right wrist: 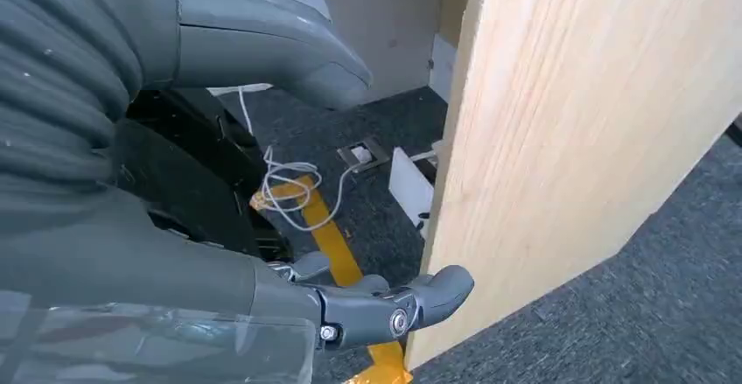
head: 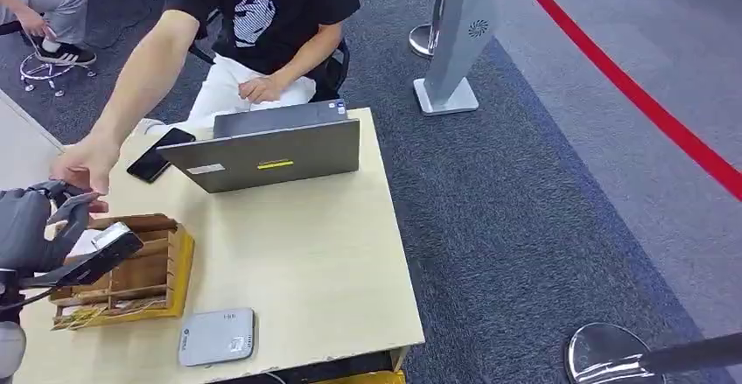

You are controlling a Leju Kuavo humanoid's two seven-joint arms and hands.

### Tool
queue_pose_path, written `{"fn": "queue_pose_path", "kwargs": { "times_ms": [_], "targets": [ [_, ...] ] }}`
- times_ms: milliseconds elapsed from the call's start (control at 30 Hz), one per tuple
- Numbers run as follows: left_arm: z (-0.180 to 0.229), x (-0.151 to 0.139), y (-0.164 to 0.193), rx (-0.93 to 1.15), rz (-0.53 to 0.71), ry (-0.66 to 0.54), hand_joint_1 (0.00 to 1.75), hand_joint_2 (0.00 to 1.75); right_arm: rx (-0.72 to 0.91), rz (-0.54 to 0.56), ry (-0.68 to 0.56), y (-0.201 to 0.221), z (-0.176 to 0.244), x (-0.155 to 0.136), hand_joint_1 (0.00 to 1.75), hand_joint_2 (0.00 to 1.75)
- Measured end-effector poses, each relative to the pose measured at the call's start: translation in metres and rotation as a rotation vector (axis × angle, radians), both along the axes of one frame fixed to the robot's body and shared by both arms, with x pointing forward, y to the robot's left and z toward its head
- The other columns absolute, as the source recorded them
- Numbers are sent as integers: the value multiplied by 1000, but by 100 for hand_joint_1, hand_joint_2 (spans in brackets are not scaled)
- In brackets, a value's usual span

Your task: Pass the card to the sensor for recognition and then transmit it.

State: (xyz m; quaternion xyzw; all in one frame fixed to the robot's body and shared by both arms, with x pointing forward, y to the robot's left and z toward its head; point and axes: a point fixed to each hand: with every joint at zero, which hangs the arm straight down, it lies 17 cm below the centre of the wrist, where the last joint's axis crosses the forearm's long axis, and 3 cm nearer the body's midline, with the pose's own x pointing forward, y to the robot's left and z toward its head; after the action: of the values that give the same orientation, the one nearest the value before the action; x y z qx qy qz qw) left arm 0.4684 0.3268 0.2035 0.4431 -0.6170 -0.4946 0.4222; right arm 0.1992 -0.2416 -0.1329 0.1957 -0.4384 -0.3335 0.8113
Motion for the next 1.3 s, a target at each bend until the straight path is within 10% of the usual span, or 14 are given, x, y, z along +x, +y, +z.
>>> {"fn": "queue_pose_path", "kwargs": {
  "times_ms": [800, 1300],
  "targets": [
    [-69, -104, -66, 132, -297, 83, 0, 175, -3, -50, -21, -11, 6, 5, 0, 175],
    [-133, -116, -27, 263, -200, 210, 0, 175, -4, -40, -27, -10, 7, 5, 0, 175]
  ]
}}
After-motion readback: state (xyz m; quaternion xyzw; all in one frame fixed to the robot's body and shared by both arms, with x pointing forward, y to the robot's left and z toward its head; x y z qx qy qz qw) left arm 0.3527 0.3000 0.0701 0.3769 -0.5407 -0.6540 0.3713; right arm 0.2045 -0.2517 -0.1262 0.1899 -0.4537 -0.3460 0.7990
